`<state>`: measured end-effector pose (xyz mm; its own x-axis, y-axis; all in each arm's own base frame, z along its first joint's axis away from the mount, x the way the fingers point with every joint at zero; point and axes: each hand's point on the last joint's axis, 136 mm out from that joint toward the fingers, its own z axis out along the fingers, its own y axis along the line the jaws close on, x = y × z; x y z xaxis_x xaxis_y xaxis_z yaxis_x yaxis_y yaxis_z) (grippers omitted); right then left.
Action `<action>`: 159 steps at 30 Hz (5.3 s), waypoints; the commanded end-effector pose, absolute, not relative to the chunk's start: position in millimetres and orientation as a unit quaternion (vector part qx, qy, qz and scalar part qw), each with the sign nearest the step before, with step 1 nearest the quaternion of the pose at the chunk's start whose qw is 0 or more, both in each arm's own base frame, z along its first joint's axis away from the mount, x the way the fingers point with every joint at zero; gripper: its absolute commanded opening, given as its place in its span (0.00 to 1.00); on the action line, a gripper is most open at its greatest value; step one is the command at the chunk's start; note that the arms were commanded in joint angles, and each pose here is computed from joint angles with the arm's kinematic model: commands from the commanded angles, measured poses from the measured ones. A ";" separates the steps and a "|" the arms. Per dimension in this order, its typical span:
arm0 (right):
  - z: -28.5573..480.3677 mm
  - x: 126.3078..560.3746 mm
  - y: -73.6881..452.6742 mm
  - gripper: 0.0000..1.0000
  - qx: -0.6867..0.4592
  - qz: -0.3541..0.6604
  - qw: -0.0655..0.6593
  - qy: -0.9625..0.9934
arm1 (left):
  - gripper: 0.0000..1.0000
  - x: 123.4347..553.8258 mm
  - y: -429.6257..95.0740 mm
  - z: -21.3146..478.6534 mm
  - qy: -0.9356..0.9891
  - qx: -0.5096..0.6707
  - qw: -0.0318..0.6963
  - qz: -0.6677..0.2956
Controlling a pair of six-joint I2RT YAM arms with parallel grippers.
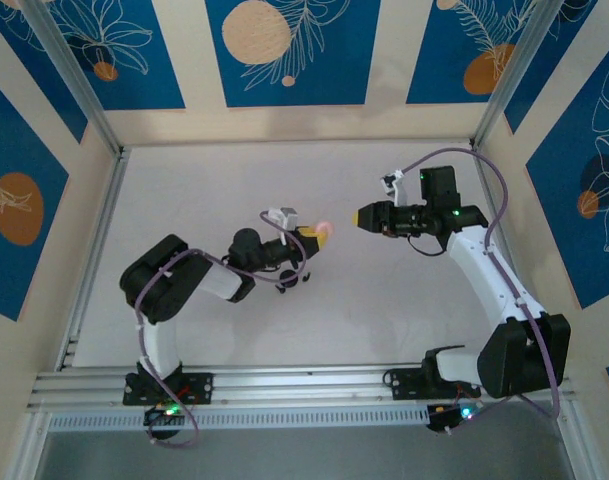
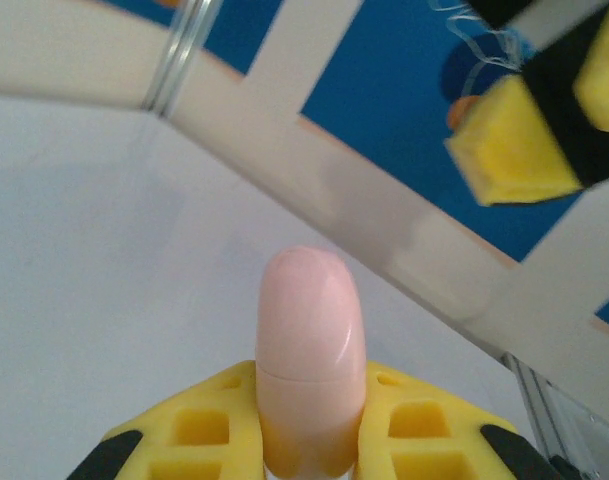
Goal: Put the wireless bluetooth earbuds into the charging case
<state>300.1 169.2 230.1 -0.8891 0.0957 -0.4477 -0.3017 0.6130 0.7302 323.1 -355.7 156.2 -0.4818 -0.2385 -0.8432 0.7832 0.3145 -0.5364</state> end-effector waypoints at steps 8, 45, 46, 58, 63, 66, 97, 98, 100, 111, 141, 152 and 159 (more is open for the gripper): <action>212.5 302.9 160.1 0.44 -0.005 0.423 0.217 0.880 | 0.03 360.3 -355.1 116.9 0.723 0.033 0.392 -0.568; 207.7 305.9 153.9 0.44 0.005 0.405 0.227 0.886 | 0.37 365.1 -349.6 32.3 0.922 -0.077 0.150 -0.349; 207.6 306.6 153.7 0.44 0.005 0.405 0.227 0.886 | 0.39 365.0 -346.0 35.3 0.924 -0.075 0.155 -0.341; 205.6 314.2 160.6 0.44 0.003 0.416 0.219 0.883 | 0.48 355.1 -305.6 78.9 0.952 -0.009 0.201 -0.229; 204.0 314.1 165.8 0.44 -0.003 0.417 0.214 0.883 | 0.48 338.3 -297.1 87.0 0.965 0.042 0.184 -0.185; 202.3 313.3 168.8 0.44 -0.007 0.420 0.208 0.883 | 0.48 324.5 -290.9 83.6 0.974 0.080 0.155 -0.148; 198.8 308.5 172.3 0.45 -0.014 0.416 0.198 0.887 | 0.55 281.2 -282.9 20.4 0.984 0.177 0.016 -0.032; 199.0 308.7 172.2 0.45 -0.015 0.416 0.199 0.887 | 0.56 280.1 -282.8 20.0 0.983 0.178 0.014 -0.032; 199.0 308.6 172.1 0.45 -0.015 0.416 0.199 0.887 | 0.57 278.5 -283.8 20.0 0.983 0.180 0.012 -0.033; 199.1 307.6 172.8 0.45 -0.016 0.418 0.197 0.887 | 0.58 266.4 -272.8 19.2 0.981 0.192 -0.006 0.002; 206.8 300.5 162.8 0.45 -0.027 0.457 0.156 0.875 | 0.35 295.6 -284.4 110.9 0.910 0.353 0.214 -0.048; 208.0 264.4 224.0 0.45 -0.119 0.540 0.060 0.831 | 0.37 243.3 -320.5 163.4 0.747 0.528 0.341 -0.218; 204.2 240.0 254.9 0.45 -0.174 0.547 0.012 0.818 | 0.37 228.2 -323.3 170.3 0.707 0.565 0.351 -0.240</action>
<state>251.5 246.3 196.1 -0.9512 -0.2170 -0.2193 -0.2910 0.3946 0.8715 239.5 -309.8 151.9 -0.2386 0.6641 -0.7086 0.9331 0.3590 0.0223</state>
